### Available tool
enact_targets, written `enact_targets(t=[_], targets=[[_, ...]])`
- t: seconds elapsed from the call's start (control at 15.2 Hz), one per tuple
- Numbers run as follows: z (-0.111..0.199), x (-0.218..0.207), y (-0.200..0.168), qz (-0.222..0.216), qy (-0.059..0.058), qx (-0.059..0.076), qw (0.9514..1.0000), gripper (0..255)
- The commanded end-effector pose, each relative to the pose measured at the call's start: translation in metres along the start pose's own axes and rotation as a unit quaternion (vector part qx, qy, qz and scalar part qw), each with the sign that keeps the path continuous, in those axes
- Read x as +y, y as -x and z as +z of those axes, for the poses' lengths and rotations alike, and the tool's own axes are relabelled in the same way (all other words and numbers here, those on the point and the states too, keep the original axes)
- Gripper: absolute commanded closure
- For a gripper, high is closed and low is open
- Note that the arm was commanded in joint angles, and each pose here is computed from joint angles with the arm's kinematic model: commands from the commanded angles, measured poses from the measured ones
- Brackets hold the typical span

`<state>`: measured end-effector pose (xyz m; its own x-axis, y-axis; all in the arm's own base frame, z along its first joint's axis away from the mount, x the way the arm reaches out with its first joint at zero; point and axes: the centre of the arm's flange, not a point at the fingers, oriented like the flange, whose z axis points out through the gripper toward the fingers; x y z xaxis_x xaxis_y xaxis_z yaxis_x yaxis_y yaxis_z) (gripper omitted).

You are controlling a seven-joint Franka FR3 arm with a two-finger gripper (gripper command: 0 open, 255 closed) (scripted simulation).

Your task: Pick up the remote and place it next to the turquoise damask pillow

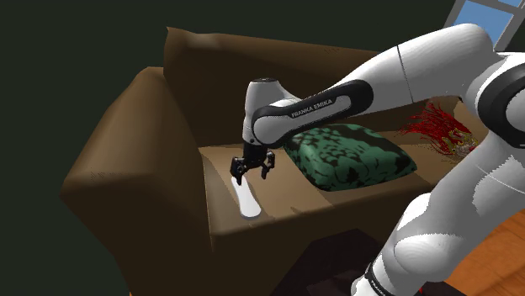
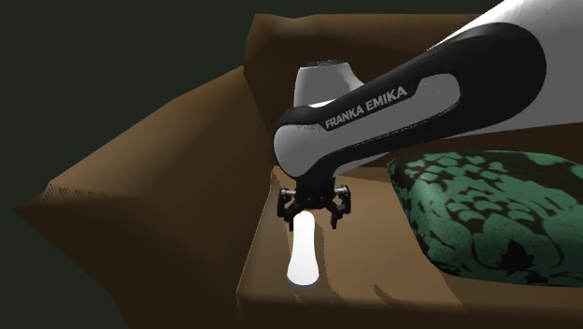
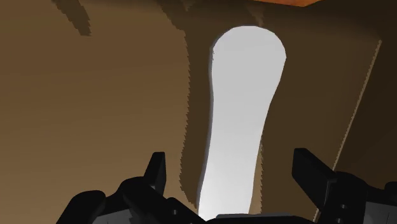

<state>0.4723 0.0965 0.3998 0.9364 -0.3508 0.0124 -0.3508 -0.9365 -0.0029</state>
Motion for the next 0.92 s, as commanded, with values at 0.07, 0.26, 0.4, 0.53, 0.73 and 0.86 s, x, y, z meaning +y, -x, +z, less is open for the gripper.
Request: enact_targets(t=[0.07,0.26,0.4,0.53,0.73,0.86], targets=[[0.027,-0.018,-0.016,0.025,0.007,-0.002,0.9997,0],[0.042,-0.017,-0.016,0.025,0.007,-0.002,0.9997,0],[0.053,-0.017,-0.016,0.025,0.007,-0.002,0.9997,0],[0.063,-0.017,-0.016,0.025,0.007,-0.002,0.9997,0],[0.067,-0.017,-0.016,0.025,0.007,-0.002,0.9997,0],[0.067,-0.017,-0.016,0.025,0.007,-0.002,0.9997,0]])
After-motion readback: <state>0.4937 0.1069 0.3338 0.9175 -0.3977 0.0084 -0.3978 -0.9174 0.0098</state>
